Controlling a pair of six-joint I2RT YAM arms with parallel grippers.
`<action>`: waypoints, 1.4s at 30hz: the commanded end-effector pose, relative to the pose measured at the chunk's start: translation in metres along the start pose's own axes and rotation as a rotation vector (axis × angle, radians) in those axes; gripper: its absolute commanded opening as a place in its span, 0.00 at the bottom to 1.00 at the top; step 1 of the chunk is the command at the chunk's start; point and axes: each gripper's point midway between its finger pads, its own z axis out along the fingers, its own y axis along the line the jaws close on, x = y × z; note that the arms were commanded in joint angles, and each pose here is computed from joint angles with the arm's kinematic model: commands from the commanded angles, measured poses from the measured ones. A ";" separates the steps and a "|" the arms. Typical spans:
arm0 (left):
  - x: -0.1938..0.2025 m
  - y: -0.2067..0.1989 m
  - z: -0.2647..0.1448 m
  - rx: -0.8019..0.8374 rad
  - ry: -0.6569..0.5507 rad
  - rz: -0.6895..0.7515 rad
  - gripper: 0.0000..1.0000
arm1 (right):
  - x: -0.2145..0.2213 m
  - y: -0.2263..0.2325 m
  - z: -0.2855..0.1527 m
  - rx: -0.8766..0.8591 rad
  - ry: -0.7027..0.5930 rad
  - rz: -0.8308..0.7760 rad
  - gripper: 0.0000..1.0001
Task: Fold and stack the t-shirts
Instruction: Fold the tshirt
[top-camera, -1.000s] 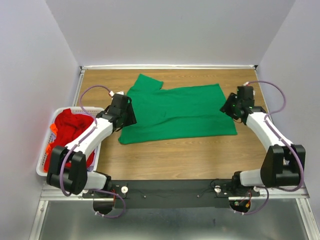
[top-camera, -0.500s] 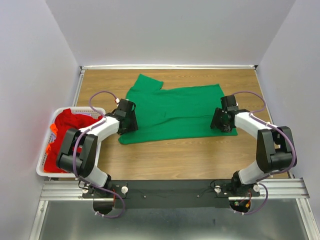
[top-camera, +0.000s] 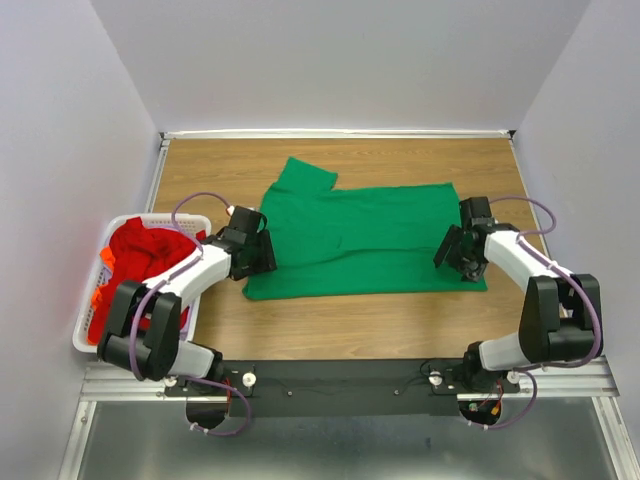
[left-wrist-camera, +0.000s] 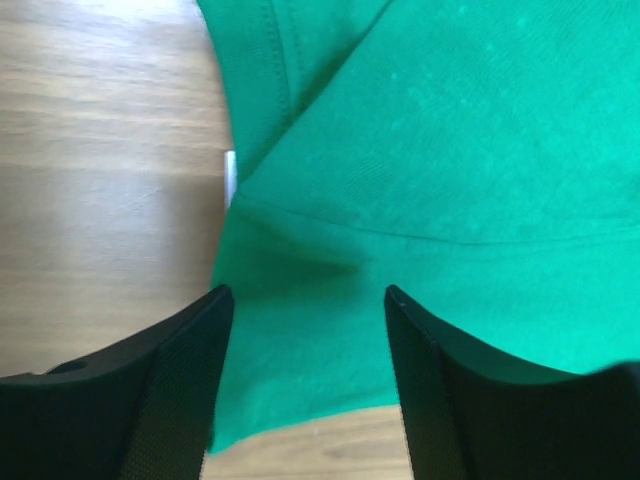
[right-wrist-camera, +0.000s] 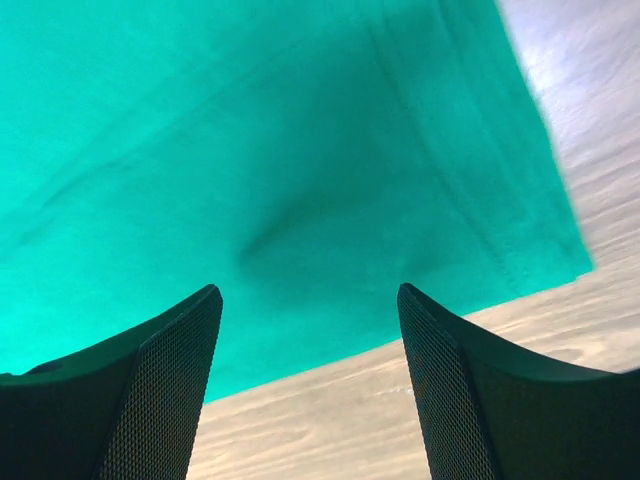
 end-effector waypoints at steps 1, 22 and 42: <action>-0.054 -0.017 -0.031 0.019 -0.144 0.024 0.73 | -0.061 0.022 -0.033 -0.029 -0.122 -0.035 0.79; -0.246 -0.019 0.063 -0.158 -0.308 0.398 0.58 | -0.077 0.074 -0.037 -0.240 -0.101 -0.221 0.71; -0.229 -0.026 0.125 -0.022 -0.164 0.411 0.51 | -0.090 0.069 -0.036 -0.192 -0.145 -0.242 0.71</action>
